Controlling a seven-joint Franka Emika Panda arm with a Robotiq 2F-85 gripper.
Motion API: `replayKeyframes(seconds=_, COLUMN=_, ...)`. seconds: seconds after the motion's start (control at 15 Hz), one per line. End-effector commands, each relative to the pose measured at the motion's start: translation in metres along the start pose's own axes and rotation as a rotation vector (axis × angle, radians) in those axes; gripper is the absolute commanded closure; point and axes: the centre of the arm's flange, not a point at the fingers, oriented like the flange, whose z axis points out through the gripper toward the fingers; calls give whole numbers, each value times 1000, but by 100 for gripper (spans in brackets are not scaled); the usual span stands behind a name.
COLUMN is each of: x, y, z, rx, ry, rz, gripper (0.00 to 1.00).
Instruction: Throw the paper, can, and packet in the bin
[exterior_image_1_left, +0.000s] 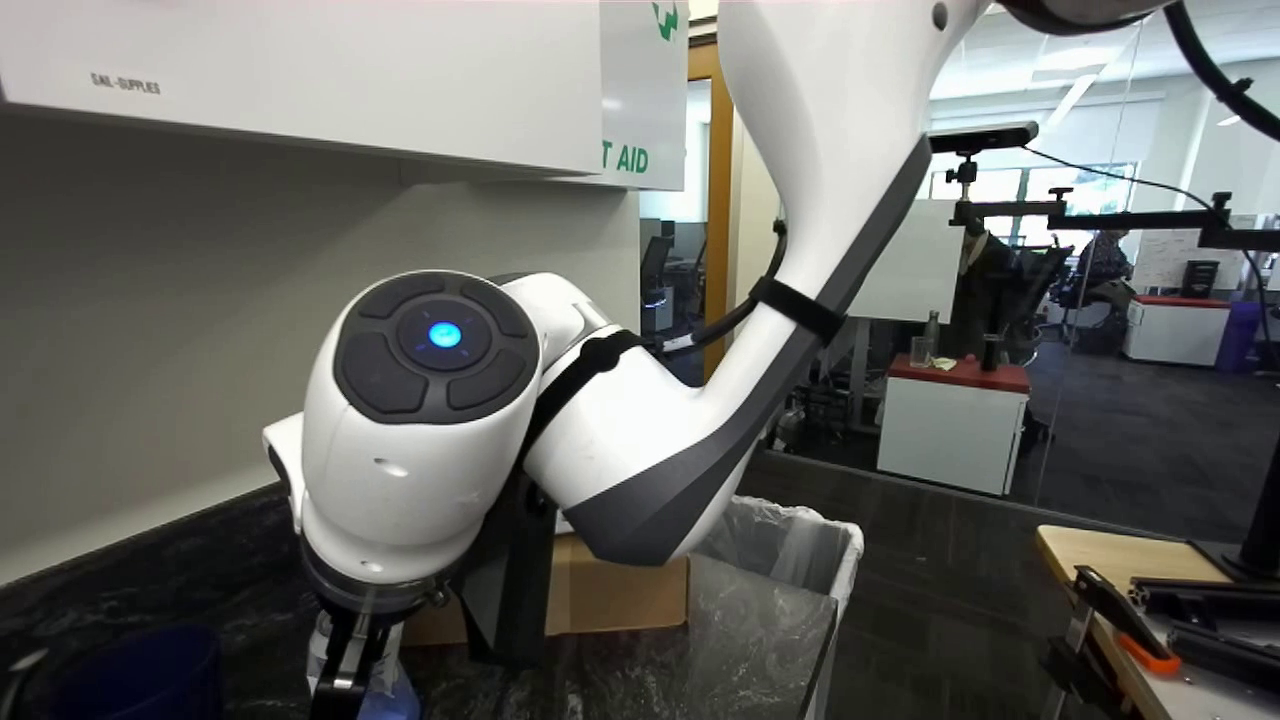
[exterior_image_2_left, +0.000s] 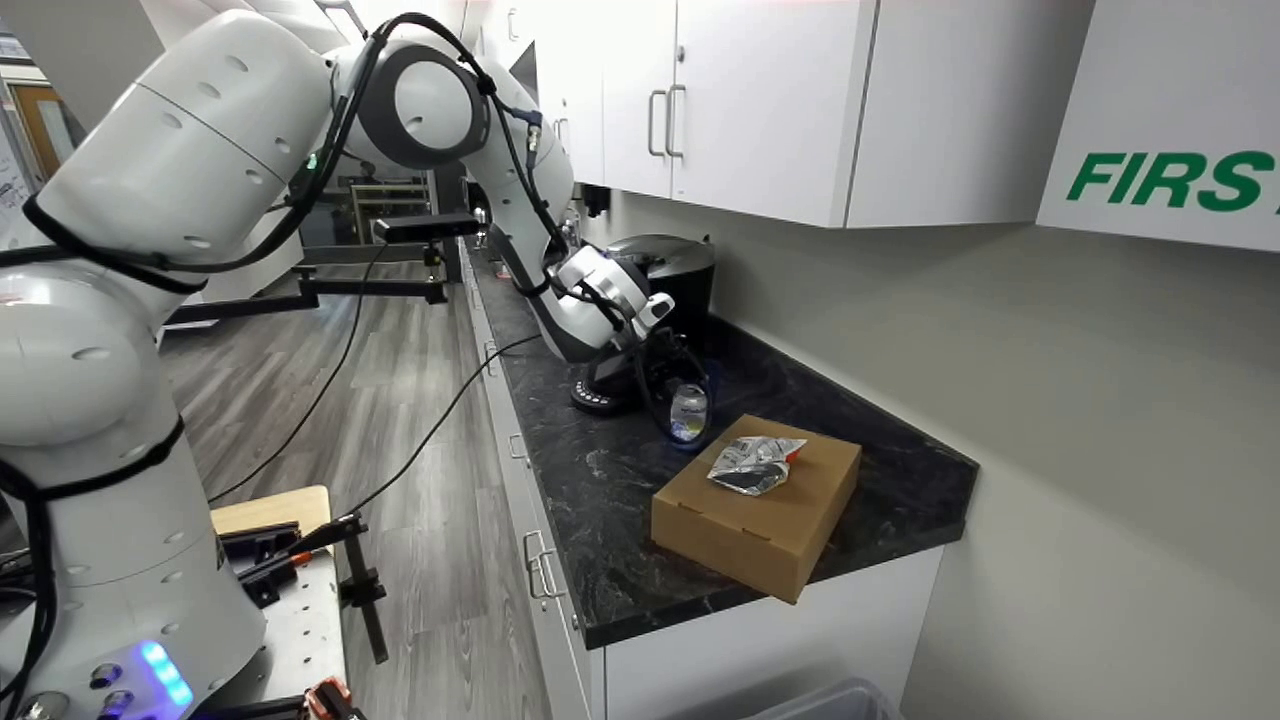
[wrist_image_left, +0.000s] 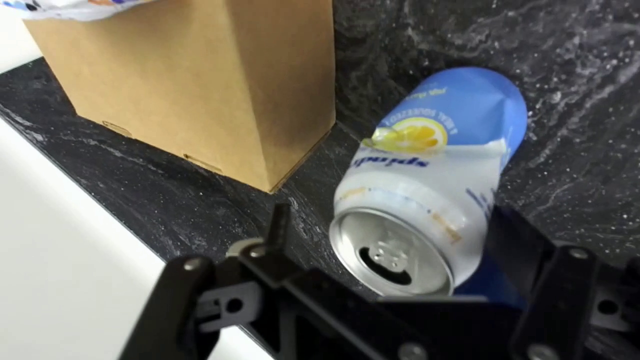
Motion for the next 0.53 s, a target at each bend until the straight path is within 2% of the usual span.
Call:
replayKeyframes(seconds=0.0, x=-2, y=4, z=4, rx=-17, ry=-17, rz=-1, gripper=0)
replayKeyframes(seconds=0.47, x=0, y=-10, z=-2, rx=35, ry=-21, rz=-11, gripper=0)
